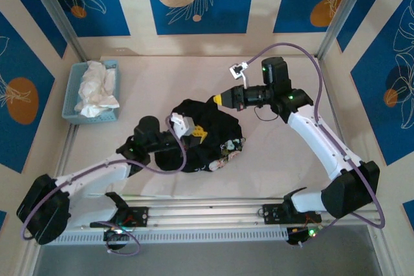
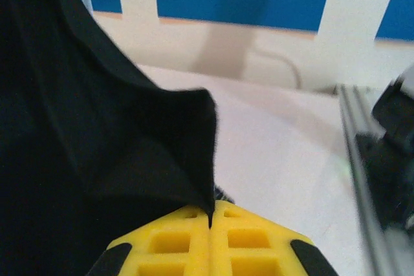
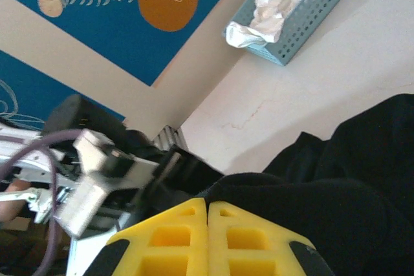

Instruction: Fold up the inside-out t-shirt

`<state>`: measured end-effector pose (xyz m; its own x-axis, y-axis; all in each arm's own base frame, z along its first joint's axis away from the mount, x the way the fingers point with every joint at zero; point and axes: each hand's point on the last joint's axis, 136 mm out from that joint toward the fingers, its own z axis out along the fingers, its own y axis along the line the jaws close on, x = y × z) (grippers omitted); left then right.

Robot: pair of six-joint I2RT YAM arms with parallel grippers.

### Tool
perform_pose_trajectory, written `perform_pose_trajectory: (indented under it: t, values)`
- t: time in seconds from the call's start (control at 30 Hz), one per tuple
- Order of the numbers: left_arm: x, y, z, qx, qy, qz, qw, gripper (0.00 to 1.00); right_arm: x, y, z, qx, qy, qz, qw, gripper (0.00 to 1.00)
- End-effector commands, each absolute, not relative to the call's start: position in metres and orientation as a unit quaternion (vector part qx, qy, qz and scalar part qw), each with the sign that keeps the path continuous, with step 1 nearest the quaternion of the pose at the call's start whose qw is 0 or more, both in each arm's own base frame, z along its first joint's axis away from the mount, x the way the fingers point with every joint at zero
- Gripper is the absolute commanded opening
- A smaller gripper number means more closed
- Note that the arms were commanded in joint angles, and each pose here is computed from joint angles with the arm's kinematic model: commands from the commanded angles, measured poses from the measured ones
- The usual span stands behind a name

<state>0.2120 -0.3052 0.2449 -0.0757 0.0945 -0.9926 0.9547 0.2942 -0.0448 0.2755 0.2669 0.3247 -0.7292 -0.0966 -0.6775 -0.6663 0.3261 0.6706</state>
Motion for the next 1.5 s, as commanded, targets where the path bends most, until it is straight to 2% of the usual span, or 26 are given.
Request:
perform_pose_trajectory:
  t: [0.0,0.13,0.27,0.5,0.7,0.9,1.03,1.23,1.43,1.47]
  values:
    - [0.209,-0.3,0.298,0.339,0.608,-0.484,0.529,0.0,0.287,0.269,0.32,-0.243,0.786,0.483,0.299,0.0]
    - [0.207,-0.297,0.317,0.292,0.629,-0.521,0.497,0.0,0.29,0.275,0.316,-0.245,0.794,0.455,0.321,0.0]
    - [0.205,-0.296,0.311,0.264,0.683,-0.524,0.436,0.0,0.294,0.273,0.315,-0.244,0.799,0.428,0.344,0.0]
    - [0.202,-0.268,0.26,0.259,0.8,-0.408,0.355,0.0,0.305,0.251,0.319,-0.227,0.813,0.371,0.386,0.0]
    - [0.17,-0.298,0.25,0.31,0.763,-0.479,0.303,0.0,0.312,0.247,0.308,-0.217,0.826,0.352,0.383,0.0]
    - [0.18,-0.315,0.281,0.284,0.724,-0.528,0.342,0.0,0.308,0.255,0.291,-0.242,0.83,0.349,0.362,0.0]
    - [0.21,-0.297,0.287,0.242,0.757,-0.454,0.404,0.0,0.308,0.246,0.28,-0.236,0.847,0.322,0.35,0.01]
    - [0.224,-0.288,0.314,0.206,0.743,-0.444,0.457,0.0,0.296,0.23,0.278,-0.234,0.852,0.299,0.362,0.35]
    - [0.239,-0.28,0.321,0.179,0.76,-0.41,0.471,0.0,0.241,0.256,0.272,-0.303,0.764,0.419,0.386,0.52]
    - [0.239,-0.28,0.323,0.179,0.759,-0.41,0.472,0.0,0.234,0.262,0.269,-0.316,0.753,0.43,0.386,0.59]
